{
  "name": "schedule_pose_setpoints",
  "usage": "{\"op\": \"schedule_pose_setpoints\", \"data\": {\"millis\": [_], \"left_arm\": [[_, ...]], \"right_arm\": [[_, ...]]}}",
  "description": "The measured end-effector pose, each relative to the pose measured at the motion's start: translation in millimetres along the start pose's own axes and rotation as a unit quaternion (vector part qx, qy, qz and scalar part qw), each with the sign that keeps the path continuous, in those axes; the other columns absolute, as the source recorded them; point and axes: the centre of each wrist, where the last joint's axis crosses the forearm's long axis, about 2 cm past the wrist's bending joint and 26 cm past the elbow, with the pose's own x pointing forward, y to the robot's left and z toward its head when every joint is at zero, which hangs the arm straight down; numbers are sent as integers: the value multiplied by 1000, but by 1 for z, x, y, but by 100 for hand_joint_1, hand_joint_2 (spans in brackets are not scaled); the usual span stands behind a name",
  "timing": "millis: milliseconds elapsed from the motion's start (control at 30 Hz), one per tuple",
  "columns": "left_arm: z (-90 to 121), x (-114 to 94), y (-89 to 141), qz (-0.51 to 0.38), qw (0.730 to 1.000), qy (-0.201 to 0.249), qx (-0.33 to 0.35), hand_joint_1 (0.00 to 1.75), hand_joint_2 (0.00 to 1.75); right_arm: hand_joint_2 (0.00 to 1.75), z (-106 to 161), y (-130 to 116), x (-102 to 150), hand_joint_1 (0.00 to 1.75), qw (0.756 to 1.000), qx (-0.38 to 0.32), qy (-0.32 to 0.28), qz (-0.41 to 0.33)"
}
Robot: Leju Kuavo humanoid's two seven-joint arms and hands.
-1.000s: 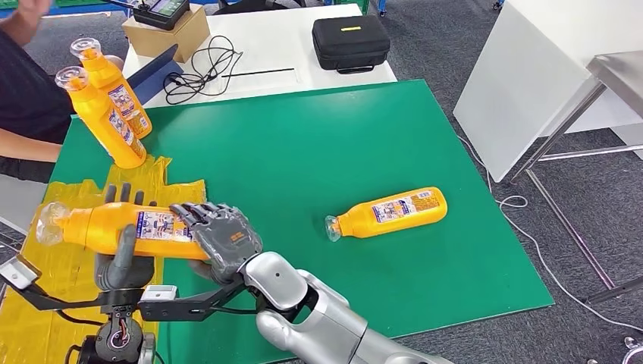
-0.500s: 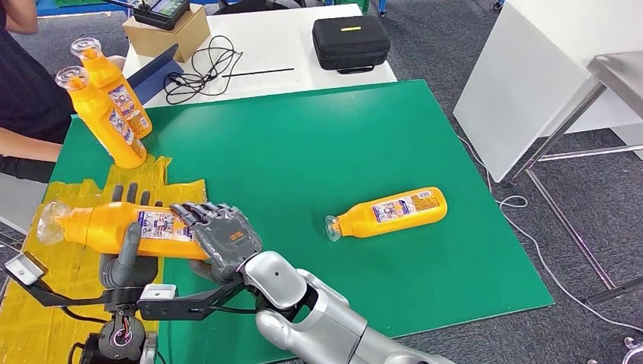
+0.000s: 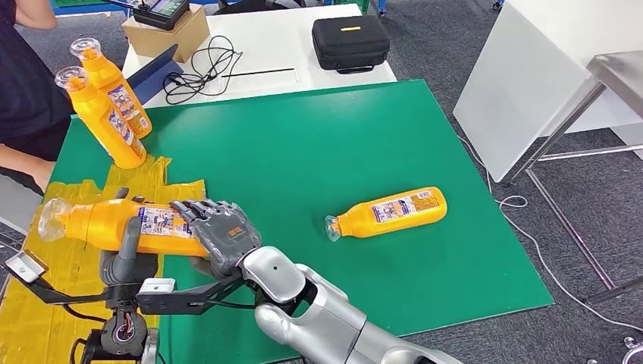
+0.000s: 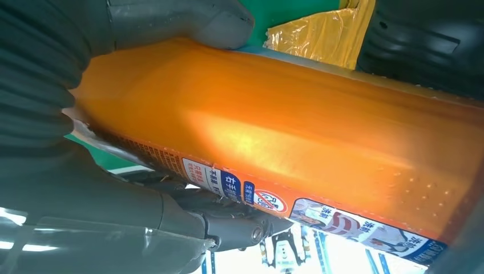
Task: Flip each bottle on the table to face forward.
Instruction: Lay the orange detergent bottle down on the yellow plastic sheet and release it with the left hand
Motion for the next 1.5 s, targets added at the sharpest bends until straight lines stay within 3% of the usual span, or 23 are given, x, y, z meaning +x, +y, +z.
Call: {"op": "schedule_pose_setpoints", "data": {"millis": [100,133,233,333,400,500,733,833,933,1067,1167,1267,1500], "left_arm": [[-2,0,0,-10,1000,-3,2,175,175],[-3,0,0,-17,1000,-6,3,175,175],[-8,4,2,-65,997,-28,12,175,175],[-16,15,6,-165,983,-70,27,175,175],[-23,24,12,-272,956,-103,41,175,175],[-33,36,26,-425,892,-140,64,175,175],[-39,49,53,-559,807,-163,93,175,175],[-35,60,63,-628,751,-180,95,175,175],[-35,66,75,-710,671,-194,82,175,175],[-39,56,87,-803,563,-191,34,175,175],[-37,43,95,-848,502,-169,-21,175,175],[-32,32,103,-866,478,-142,-51,175,175],[-22,17,114,-875,467,-105,-80,175,175]], "right_arm": [[44,-1,-1,-1,3,1000,21,7,-21],[0,-1,0,-3,0,999,35,8,-37],[0,1,1,-14,0,993,63,13,-99],[0,5,2,-34,0,987,45,29,-151],[0,10,2,-52,0,982,18,44,-182],[0,20,-3,-81,0,975,-29,63,-213],[0,36,-4,-108,0,965,-62,78,-241],[0,36,-4,-108,0,963,-71,67,-251],[0,38,-4,-110,0,961,-78,69,-258],[0,44,-4,-115,0,958,-88,74,-262],[0,50,-5,-118,0,957,-96,75,-264],[0,54,-6,-120,0,956,-99,75,-264],[0,59,-7,-123,0,956,-105,71,-266]]}}
